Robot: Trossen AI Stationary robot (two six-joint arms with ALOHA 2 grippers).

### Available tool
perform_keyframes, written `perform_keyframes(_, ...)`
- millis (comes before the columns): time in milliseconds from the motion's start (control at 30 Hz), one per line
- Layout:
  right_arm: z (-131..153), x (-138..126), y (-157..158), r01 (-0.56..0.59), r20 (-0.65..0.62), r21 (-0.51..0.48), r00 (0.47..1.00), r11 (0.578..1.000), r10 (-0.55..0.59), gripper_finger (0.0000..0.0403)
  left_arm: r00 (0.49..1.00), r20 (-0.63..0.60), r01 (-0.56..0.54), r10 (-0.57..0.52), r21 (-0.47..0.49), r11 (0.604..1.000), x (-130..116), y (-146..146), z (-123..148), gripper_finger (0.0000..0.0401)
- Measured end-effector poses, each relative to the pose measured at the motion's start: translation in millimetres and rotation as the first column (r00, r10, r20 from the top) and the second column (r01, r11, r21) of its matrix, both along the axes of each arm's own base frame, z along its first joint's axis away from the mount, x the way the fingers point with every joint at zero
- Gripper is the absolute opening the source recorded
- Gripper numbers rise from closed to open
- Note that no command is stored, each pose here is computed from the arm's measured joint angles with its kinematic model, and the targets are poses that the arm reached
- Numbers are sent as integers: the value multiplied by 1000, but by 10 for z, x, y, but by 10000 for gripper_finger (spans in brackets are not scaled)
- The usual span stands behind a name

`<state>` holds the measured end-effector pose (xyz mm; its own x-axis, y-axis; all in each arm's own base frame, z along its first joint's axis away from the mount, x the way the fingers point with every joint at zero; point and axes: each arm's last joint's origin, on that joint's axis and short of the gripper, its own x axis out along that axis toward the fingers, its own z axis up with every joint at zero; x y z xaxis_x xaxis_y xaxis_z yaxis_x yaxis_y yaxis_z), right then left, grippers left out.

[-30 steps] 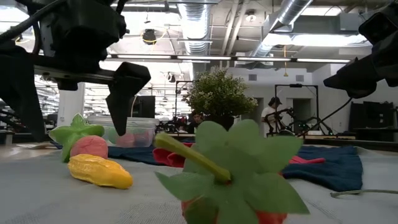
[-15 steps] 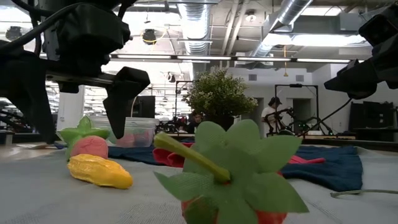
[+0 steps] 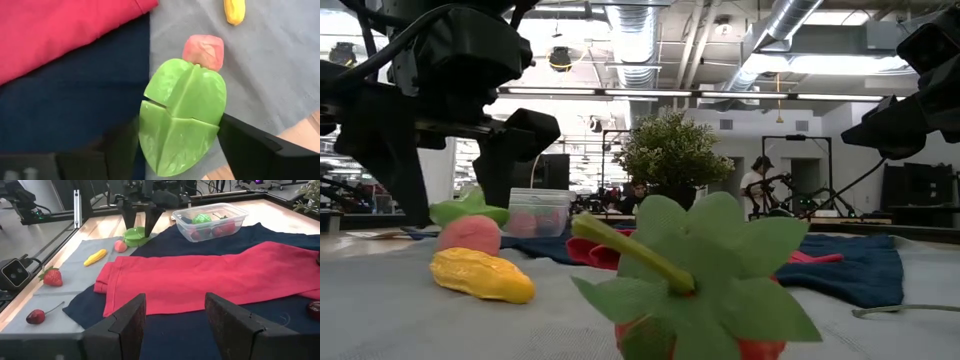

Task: Pick and placing Produce into tupperware
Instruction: Put the green starfruit into the transparent bin

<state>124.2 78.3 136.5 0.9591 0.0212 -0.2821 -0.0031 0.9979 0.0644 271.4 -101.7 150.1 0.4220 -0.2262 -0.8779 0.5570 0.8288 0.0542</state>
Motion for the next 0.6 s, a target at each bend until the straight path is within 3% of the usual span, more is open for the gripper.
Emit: perform_keyframes(600,0,0,0,0,0,0,1000,1000,0,225,997,-2,-72,72,-27,997,11,1,11,148)
